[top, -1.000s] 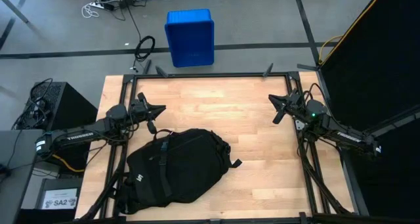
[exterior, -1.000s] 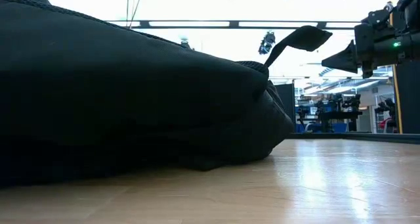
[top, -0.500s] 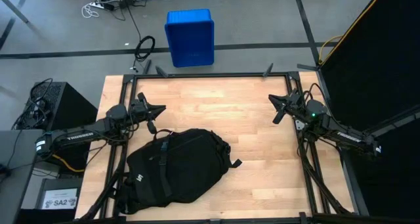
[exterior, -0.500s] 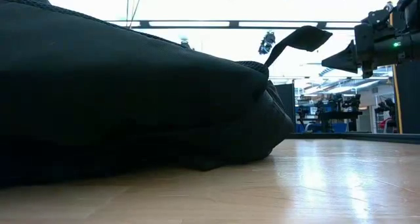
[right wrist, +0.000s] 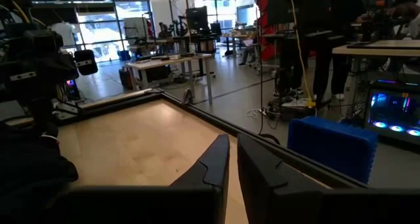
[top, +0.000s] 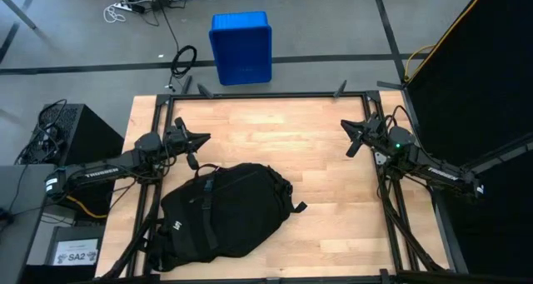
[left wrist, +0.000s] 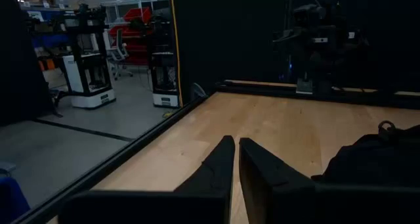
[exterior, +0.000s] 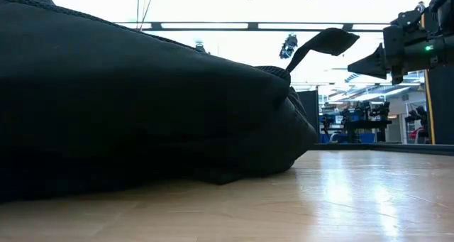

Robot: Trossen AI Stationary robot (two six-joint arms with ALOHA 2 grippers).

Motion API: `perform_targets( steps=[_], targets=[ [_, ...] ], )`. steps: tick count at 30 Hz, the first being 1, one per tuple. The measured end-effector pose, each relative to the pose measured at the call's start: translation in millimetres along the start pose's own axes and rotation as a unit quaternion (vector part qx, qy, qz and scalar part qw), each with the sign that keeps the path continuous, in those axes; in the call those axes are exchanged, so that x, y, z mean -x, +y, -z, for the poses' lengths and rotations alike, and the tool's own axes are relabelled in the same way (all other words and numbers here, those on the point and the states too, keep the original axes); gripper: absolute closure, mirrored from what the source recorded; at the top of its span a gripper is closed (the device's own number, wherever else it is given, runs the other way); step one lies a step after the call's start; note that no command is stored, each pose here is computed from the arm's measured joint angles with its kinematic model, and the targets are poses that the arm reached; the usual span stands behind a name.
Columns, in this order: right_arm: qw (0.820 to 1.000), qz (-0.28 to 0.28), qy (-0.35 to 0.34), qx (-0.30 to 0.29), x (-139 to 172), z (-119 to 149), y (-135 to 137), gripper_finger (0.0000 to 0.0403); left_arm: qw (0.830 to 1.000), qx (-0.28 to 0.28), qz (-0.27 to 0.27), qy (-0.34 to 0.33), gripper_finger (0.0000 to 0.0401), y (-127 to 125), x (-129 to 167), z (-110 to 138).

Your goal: Unpack backpack

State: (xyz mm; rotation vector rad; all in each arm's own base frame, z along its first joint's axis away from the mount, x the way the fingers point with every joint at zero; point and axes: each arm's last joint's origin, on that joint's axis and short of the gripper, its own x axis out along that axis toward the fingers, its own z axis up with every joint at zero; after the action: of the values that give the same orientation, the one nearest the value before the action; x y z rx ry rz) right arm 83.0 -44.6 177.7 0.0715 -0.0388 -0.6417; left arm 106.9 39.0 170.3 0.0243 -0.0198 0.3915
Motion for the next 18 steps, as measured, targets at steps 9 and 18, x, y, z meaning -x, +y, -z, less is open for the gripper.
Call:
perform_targets(
  steps=[9, 18],
  targets=[
    [1.000, 0.000, 0.000, 0.000, 0.0, 0.0, 0.0, 0.0402, 1.000, 0.000, 0.000, 0.000, 0.0401, 0.0, 0.0, 0.1],
    [1.000, 0.000, 0.000, 0.000, 0.0, 0.0, 0.0, 0.0394, 1.000, 0.000, 0.000, 0.000, 0.0401, 0.0, 0.0, 0.1]
  ],
)
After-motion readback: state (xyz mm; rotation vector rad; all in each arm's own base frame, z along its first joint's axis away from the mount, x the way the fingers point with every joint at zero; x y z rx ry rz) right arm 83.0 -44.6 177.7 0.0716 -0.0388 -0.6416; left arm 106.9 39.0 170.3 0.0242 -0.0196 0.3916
